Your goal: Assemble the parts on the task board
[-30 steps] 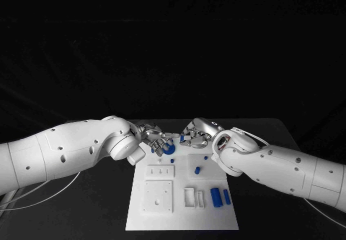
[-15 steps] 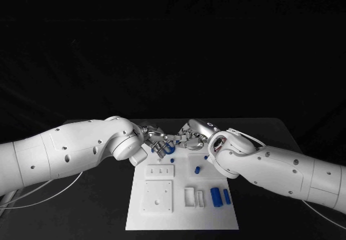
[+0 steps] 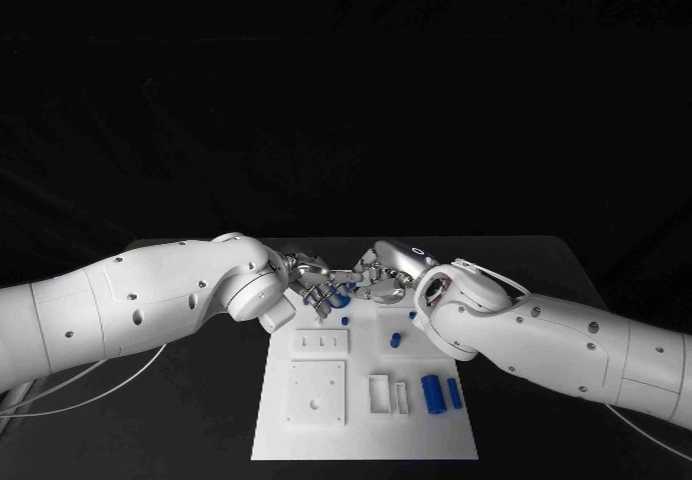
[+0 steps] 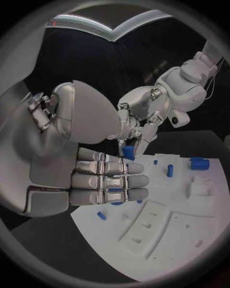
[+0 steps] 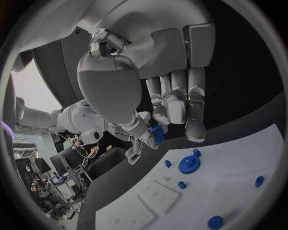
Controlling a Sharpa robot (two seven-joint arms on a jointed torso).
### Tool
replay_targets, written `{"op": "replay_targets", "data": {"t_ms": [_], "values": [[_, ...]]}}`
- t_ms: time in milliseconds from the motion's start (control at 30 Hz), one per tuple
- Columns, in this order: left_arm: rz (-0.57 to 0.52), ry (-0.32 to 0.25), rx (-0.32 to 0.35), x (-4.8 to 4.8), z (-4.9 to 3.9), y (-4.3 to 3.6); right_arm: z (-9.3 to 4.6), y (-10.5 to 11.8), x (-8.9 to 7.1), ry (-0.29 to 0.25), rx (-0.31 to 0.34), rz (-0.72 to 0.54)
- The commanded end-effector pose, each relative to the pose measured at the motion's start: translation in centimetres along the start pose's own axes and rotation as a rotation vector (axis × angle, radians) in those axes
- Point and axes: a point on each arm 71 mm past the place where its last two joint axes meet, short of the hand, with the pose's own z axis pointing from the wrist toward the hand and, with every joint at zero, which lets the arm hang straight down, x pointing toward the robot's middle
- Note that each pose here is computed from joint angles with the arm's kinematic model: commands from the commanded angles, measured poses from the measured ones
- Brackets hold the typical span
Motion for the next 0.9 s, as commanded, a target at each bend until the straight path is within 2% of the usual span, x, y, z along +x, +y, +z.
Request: {"op": "replay_targets", "data": {"t_ms": [33, 900], "values": [[0.014, 0.018, 0.002, 0.25, 0.02, -0.14, -0.02, 0.19, 0.29, 0.021, -0.006, -0.012], [0.023, 0.025, 0.018, 0.43, 0.15, -0.36, -0.03, 0.64, 0.81, 0.041, -0.016, -0.004]]}}
